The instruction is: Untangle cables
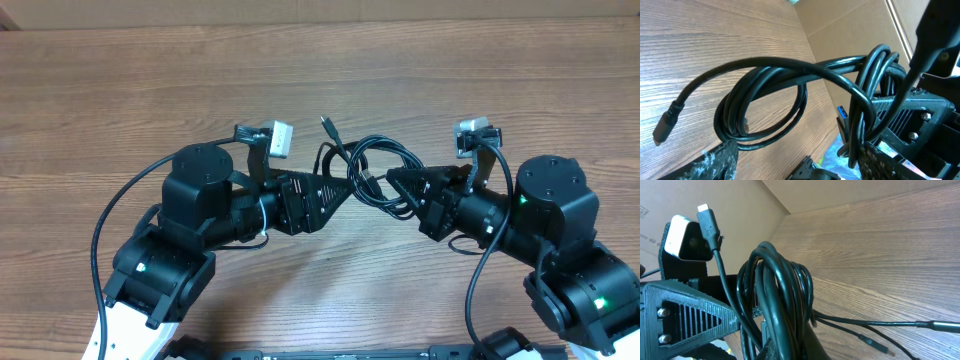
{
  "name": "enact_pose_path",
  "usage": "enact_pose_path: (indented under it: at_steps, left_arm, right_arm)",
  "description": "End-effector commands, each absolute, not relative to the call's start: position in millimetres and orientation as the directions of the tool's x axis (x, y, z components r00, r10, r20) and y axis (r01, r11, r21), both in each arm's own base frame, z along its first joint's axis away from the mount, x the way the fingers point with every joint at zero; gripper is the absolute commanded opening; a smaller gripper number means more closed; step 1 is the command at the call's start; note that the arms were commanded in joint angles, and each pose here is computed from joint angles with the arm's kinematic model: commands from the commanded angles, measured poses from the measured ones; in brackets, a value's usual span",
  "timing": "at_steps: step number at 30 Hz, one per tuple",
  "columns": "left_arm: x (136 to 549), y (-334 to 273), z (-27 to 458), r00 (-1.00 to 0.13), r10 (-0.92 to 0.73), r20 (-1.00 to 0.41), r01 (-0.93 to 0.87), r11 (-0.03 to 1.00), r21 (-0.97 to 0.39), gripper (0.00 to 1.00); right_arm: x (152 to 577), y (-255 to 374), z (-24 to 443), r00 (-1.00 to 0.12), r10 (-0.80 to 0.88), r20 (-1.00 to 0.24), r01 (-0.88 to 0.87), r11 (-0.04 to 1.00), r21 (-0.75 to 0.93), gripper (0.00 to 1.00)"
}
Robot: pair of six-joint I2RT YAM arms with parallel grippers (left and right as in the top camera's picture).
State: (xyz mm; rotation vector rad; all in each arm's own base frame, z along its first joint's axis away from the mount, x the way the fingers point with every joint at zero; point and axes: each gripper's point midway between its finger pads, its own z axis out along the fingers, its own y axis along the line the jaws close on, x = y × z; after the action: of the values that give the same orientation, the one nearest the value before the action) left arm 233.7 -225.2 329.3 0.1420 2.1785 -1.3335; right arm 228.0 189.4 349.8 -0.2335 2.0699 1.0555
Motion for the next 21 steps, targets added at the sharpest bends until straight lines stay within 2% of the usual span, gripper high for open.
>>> enact_pose_path:
  at_steps: [1, 9, 21]
  left_arm:
    - [238.7, -225.3, 330.2, -0.83, -0.22, -0.513, 0.355, 0.501, -0.789, 0.75]
    - [246.4, -234.7, 317.6, -0.863, -0.2, -0.465, 0.322, 0.492, -0.809, 0.71]
    - [244.1, -246.4, 323.1, -0.855, -0.177, -0.488, 0.364, 0.465, -0.807, 0.7]
  right_arm:
    - [222.8, 192.5, 364.3, -0.653, 0.172, -0.738, -0.52, 0.607, 0.601, 0.04]
    - [223.2, 192.5, 362.6, -0.655, 0.168, -0.736, -0.518, 0.609, 0.6, 0.04]
    - [224.4, 193.2, 361.7, -0.658, 0.167, -0.734, -0.516, 0.61, 0.601, 0.04]
